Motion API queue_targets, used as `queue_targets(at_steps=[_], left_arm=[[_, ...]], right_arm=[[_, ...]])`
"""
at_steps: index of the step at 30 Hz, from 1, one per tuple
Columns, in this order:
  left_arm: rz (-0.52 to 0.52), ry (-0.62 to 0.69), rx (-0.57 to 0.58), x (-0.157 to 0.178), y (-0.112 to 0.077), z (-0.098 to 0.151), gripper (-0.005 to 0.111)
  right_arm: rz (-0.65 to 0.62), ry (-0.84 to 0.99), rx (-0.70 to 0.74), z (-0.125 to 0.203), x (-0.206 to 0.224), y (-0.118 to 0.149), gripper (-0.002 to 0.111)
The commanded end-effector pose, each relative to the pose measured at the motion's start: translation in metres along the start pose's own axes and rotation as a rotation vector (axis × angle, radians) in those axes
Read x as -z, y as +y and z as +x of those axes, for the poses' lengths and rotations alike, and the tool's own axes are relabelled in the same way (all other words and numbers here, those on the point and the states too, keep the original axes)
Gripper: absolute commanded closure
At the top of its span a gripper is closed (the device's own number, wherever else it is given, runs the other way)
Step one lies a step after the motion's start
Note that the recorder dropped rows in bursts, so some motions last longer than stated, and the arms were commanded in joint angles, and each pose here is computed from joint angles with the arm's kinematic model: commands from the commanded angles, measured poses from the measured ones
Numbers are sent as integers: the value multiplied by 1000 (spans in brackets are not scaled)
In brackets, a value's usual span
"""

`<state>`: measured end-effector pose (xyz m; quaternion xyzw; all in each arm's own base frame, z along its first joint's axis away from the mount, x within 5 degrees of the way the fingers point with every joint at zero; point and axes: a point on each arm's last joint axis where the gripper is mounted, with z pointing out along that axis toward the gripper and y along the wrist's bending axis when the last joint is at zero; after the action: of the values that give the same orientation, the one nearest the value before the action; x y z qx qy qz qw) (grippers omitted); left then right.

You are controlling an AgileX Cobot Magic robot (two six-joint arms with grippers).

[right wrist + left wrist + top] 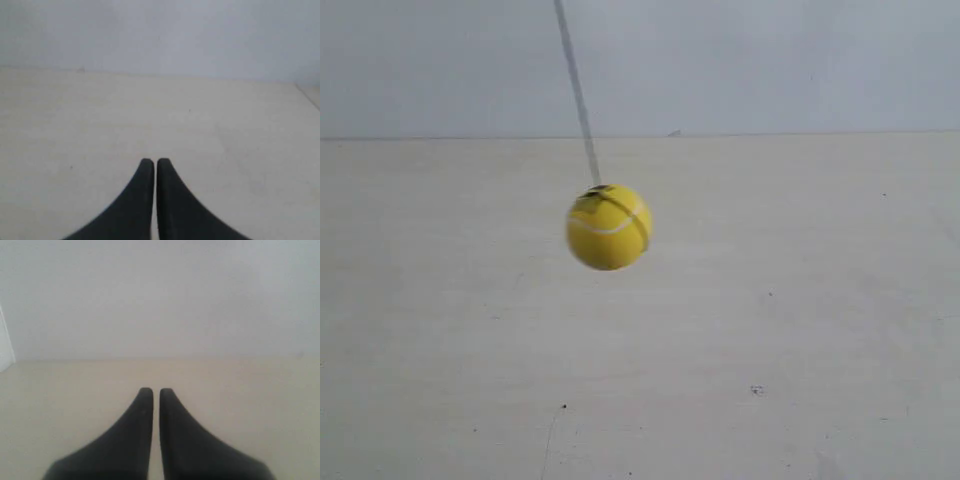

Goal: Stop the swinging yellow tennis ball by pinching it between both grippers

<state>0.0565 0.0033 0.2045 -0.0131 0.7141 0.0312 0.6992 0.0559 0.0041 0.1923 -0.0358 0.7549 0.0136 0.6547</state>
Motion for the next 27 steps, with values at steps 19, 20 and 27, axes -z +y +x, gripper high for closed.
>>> queue_targets(at_steps=[19,20,27], left_arm=[[405,-545,445,14,-22,-77,102],[436,-522,438,12,-25,-81,102],[755,-230,282,-19,-56,-90,102]], right_arm=[[-99,-645,-433,-55,19,-4,108],[-101,-645,-420,-55,19,-3,108],[-198,-499,-300,-62,6,10,108]])
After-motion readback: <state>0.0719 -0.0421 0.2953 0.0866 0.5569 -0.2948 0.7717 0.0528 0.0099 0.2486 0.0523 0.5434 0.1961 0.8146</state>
